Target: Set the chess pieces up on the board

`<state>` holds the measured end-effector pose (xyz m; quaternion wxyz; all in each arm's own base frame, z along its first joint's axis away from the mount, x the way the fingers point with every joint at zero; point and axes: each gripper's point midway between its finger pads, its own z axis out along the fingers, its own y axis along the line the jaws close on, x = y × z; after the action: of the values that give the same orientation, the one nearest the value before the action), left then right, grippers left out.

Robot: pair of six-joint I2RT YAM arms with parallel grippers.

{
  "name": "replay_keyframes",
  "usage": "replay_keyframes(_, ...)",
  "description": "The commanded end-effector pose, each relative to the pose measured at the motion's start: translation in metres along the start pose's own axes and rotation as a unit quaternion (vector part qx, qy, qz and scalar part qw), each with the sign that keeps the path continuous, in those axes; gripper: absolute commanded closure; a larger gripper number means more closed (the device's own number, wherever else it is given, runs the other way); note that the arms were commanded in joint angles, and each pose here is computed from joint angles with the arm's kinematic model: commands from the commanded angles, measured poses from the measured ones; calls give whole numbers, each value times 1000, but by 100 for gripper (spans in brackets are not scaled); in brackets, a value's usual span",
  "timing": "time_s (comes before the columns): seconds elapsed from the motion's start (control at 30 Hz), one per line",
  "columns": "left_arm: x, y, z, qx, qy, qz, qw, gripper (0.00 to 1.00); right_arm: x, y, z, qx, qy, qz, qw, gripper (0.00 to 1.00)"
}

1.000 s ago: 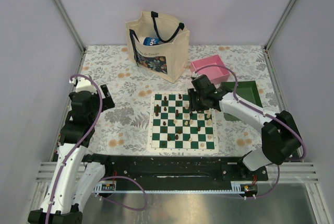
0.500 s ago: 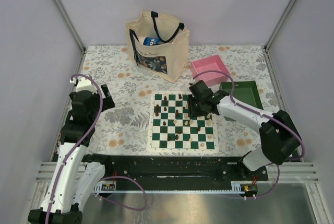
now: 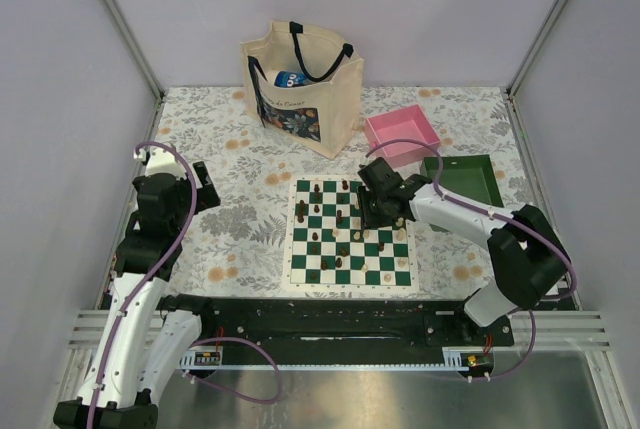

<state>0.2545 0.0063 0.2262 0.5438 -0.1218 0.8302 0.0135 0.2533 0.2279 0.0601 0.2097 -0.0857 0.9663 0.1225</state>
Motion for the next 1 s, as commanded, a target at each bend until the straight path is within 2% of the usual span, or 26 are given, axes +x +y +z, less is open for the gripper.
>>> replay_keyframes(0.0, -12, -3, -1, 8, -19, -8, 1000, 1, 3, 3, 5, 0, 7, -3, 1000, 59)
replay_keyframes(0.27, -13, -2, -2, 5, -21, -8, 1000, 1, 1, 2, 14, 10, 11, -3, 1000, 63)
replay_keyframes(0.53, -12, -2, -1, 5, -19, -8, 1000, 1, 0, 0, 10, 13, 6, -6, 1000, 77)
replay_keyframes(0.6, -12, -2, -1, 5, -19, -7, 1000, 1, -3, 0, 2, 12, -6, -3, 1000, 83)
replay_keyframes(0.87, -11, -2, 0, 4, -18, -8, 1000, 1, -11, -11, -52, 9, -78, 12, 997, 84)
replay_keyframes(0.97, -12, -2, -1, 5, -18, -8, 1000, 1, -1, -30, -67, 37, -100, 39, 994, 83)
